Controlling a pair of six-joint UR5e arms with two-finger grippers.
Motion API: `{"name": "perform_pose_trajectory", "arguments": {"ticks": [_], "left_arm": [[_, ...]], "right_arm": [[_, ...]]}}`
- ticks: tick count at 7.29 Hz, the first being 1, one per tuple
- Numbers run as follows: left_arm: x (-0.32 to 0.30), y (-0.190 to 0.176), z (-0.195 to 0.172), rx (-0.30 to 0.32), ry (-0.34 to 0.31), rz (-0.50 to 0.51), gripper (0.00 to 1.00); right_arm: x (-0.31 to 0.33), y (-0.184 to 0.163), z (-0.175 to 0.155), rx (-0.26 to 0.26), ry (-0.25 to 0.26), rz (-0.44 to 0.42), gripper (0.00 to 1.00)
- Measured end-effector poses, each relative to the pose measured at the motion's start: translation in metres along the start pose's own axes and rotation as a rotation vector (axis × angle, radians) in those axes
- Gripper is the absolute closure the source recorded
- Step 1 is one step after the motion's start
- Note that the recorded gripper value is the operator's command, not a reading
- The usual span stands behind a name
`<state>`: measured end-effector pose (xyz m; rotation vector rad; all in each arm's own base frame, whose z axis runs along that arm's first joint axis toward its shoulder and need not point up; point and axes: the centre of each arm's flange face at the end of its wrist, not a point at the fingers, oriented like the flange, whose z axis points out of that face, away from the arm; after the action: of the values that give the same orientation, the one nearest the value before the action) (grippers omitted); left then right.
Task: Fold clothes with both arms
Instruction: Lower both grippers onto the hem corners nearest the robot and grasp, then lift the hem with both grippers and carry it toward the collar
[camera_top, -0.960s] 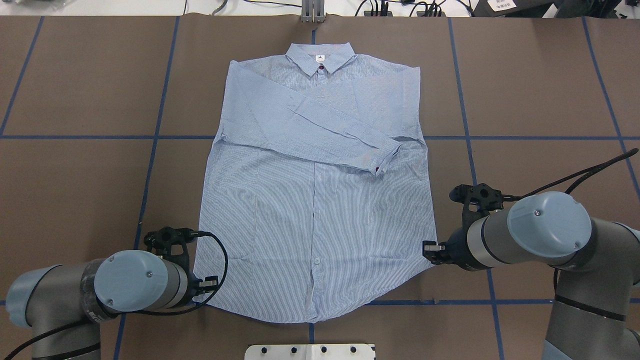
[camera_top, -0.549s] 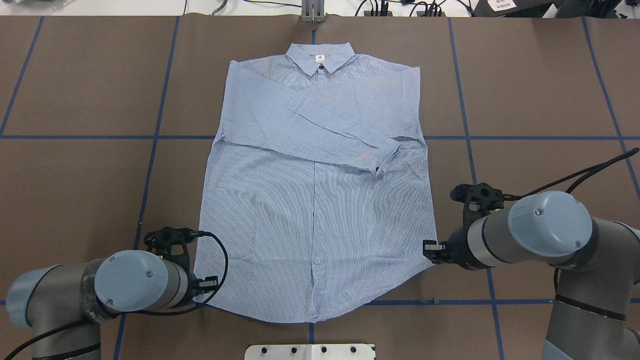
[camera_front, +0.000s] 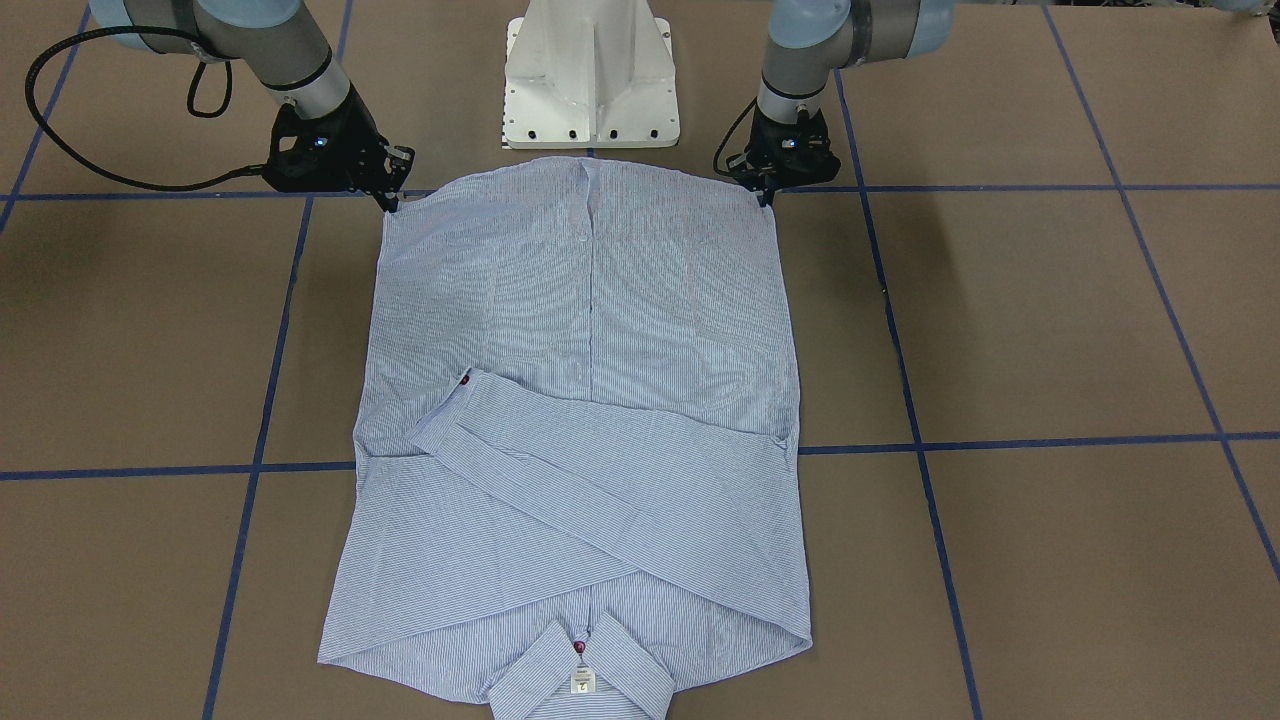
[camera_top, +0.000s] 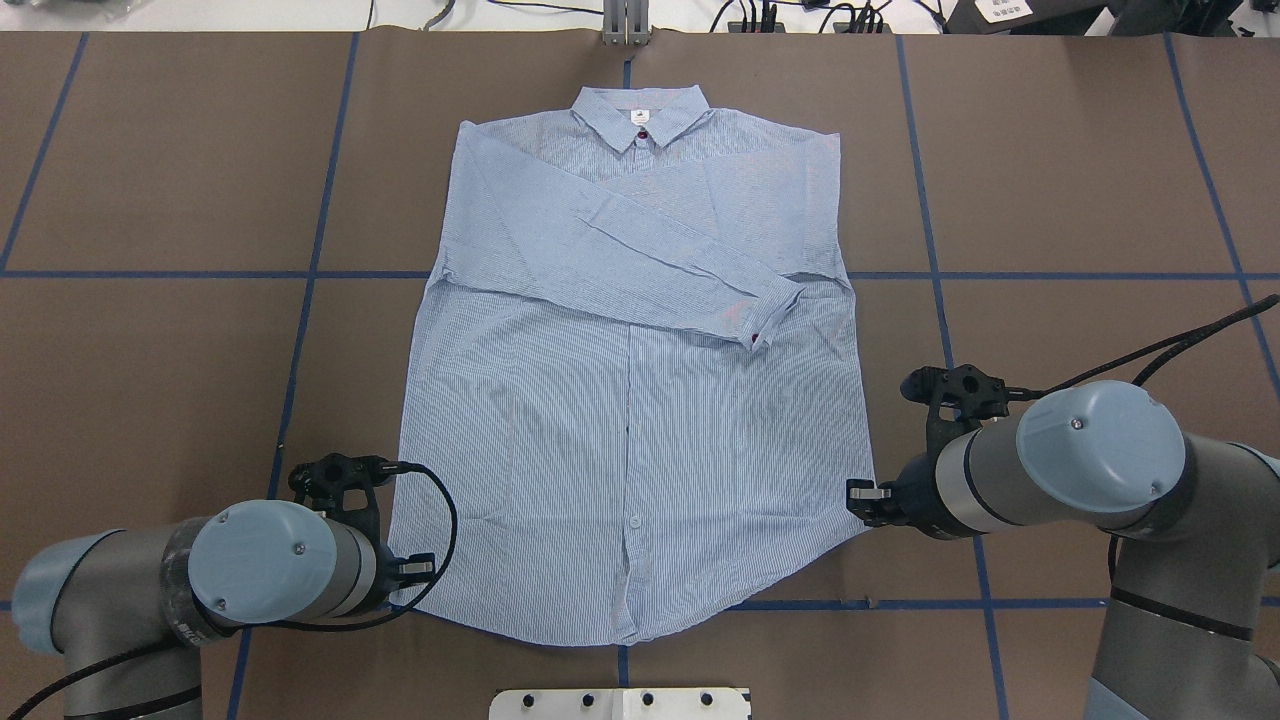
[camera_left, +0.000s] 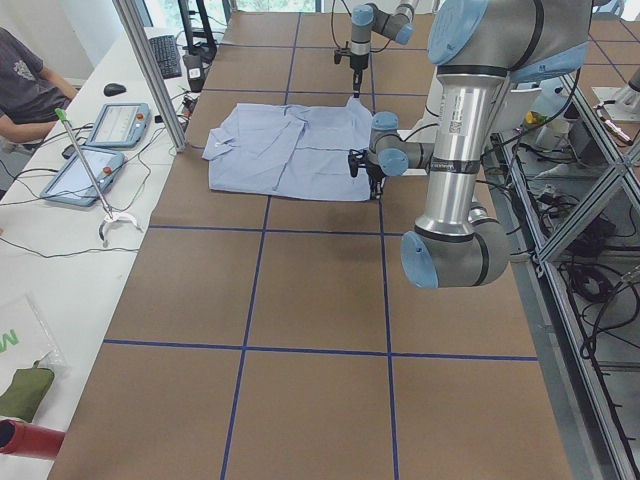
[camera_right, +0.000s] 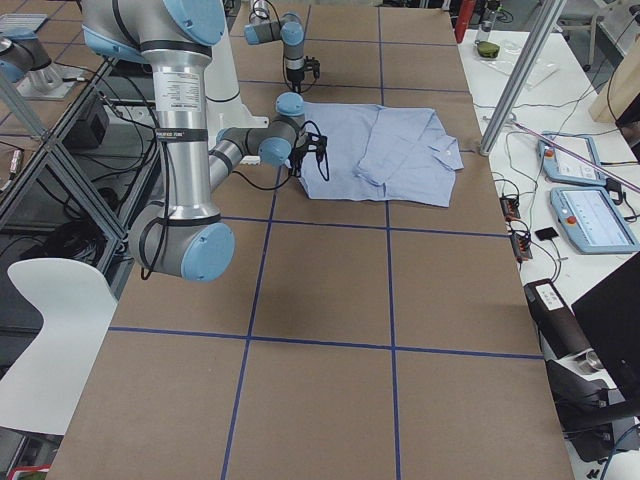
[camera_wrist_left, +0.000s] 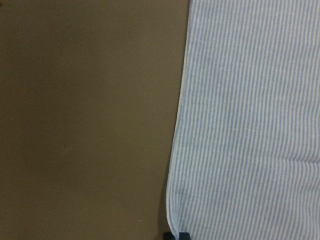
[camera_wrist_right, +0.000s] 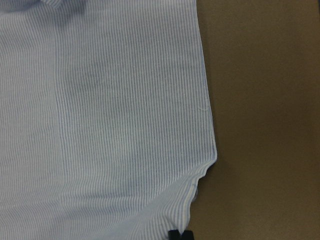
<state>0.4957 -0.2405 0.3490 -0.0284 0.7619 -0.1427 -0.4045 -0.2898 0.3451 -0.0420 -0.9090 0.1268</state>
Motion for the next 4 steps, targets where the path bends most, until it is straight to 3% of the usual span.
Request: {"name": "perform_pose_trajectory", "arguments": {"ticks": [2, 4], "left_arm": [[0.003, 0.003, -0.022, -0.001, 0.026, -0.028, 1.00], [0.003, 0.011, -0.078, -0.025, 0.047, -0.038, 1.00]], "right_arm": [[0.000, -0.002, -0.004, -0.013, -0.008, 0.006, 1.00], [-0.004, -0.001, -0.021, -0.058, -0.044, 0.006, 1.00]]}}
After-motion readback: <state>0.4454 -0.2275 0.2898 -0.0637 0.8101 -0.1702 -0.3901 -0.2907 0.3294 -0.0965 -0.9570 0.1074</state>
